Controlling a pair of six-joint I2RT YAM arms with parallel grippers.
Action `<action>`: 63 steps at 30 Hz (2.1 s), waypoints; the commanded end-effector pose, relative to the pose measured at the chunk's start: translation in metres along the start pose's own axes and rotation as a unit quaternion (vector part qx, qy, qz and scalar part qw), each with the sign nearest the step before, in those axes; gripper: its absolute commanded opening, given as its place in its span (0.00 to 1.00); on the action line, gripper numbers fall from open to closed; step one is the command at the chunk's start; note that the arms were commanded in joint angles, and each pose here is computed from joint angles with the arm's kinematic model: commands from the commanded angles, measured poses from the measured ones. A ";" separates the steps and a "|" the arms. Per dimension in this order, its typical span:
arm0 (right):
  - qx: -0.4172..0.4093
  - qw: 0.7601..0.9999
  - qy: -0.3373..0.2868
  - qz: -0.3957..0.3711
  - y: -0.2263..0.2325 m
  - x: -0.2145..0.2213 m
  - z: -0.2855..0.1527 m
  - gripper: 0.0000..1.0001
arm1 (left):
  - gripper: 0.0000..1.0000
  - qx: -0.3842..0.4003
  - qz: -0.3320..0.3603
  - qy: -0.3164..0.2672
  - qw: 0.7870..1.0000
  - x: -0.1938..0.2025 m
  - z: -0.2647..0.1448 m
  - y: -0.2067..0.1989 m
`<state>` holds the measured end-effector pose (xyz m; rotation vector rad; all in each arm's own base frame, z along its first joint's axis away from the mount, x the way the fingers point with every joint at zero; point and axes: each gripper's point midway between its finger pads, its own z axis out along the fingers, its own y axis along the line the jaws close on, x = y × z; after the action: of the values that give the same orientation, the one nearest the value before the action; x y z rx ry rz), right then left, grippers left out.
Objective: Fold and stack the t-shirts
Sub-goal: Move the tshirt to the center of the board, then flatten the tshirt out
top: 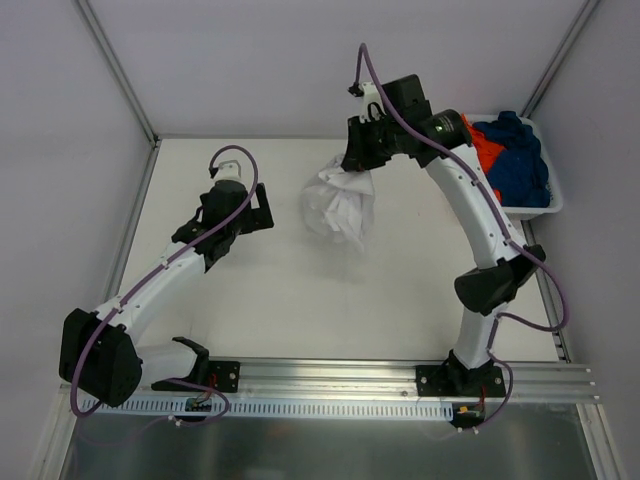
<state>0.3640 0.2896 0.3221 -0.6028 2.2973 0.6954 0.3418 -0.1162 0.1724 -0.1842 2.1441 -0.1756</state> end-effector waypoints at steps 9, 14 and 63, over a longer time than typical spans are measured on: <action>0.189 0.980 -0.045 0.043 -0.097 0.033 -0.066 0.13 | 0.99 -0.004 -0.021 0.011 1.000 0.007 0.010 -0.003; 0.247 0.963 0.050 0.091 -0.153 0.105 -0.018 0.56 | 0.87 0.012 -0.034 0.076 0.996 0.041 0.031 -0.016; 0.373 0.918 0.068 0.116 -0.208 0.191 -0.004 0.90 | 0.70 0.184 0.003 0.212 0.960 0.243 -0.023 -0.184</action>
<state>0.3505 0.0874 0.1126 -0.0314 2.5902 -0.1771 0.2004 -0.3432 0.0311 0.1023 2.4865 -0.6962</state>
